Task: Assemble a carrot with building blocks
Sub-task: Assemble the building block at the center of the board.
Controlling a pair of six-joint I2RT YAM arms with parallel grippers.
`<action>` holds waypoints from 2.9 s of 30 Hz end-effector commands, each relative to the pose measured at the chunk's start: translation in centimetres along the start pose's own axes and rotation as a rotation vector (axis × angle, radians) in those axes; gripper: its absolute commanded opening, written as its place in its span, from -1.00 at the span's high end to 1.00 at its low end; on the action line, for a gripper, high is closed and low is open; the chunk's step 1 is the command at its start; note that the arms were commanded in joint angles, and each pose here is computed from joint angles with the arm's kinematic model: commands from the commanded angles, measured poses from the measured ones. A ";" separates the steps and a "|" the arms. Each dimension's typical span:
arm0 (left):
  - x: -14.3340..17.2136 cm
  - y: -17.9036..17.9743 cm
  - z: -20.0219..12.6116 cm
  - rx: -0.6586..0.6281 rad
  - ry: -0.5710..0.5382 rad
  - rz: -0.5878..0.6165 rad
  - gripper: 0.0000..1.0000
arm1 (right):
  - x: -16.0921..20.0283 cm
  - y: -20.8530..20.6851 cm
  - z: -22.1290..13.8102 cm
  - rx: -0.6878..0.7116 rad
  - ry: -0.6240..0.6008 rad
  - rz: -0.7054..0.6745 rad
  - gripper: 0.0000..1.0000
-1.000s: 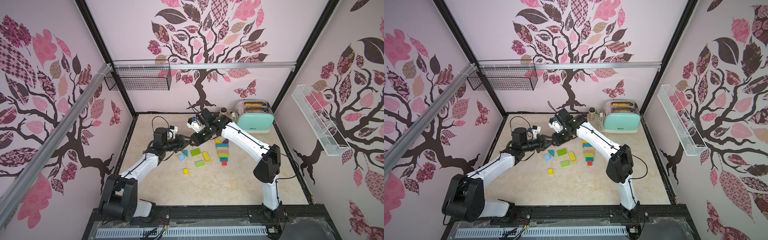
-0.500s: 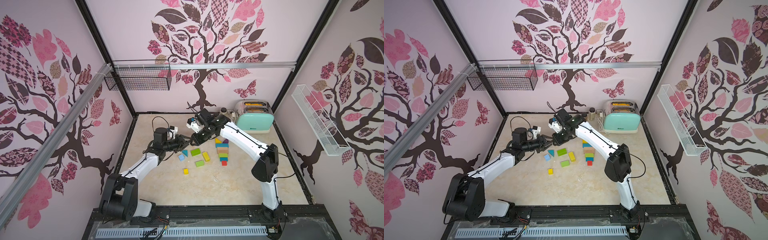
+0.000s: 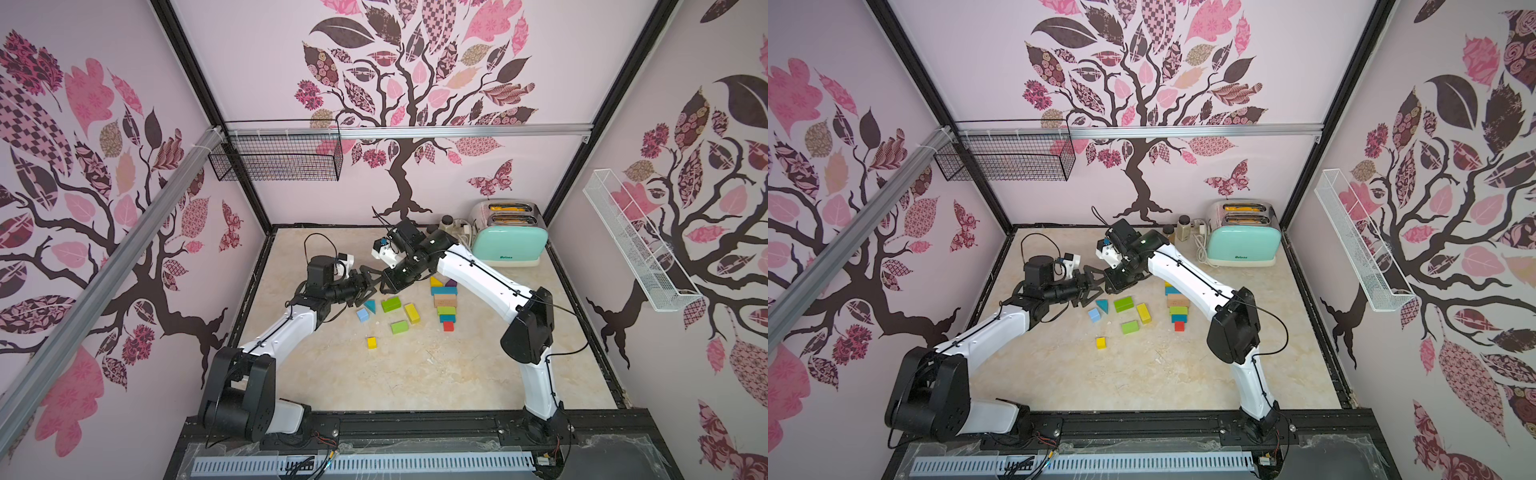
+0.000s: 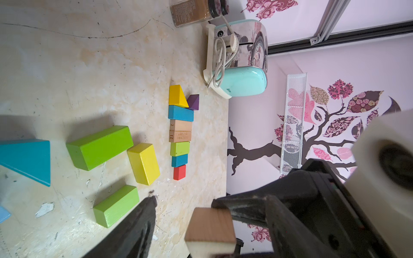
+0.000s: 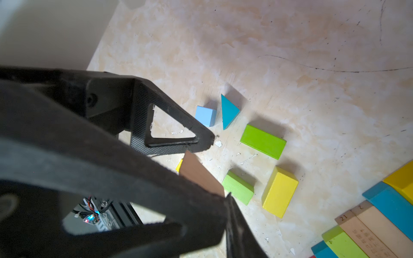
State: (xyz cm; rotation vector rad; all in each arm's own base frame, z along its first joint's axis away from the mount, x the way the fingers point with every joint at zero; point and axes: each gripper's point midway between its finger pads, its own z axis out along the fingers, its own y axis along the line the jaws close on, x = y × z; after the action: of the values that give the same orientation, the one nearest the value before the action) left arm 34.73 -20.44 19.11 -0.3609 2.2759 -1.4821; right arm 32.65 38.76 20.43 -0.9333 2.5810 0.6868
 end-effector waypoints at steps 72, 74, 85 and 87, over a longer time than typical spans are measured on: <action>1.8 4.2 -4.2 -0.226 0.014 0.097 -0.87 | 0.1 -13.6 11.4 0.361 -0.067 0.864 0.35; 1.9 4.3 -4.2 -0.227 0.014 0.094 -0.87 | -0.1 -13.6 11.3 0.357 -0.073 0.864 0.28; 2.0 4.4 -4.1 -0.231 0.021 0.094 -0.87 | -1.4 -13.2 11.1 0.328 -0.100 0.842 -0.02; 2.0 4.5 -4.1 -0.234 0.020 0.094 -0.87 | -1.5 -13.2 10.6 0.338 -0.108 0.832 -0.07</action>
State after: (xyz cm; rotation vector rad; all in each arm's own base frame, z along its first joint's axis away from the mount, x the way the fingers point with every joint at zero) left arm 30.97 -16.13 16.36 -0.3109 2.4509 -1.1943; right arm 43.42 36.10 5.76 0.3303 2.8443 0.4105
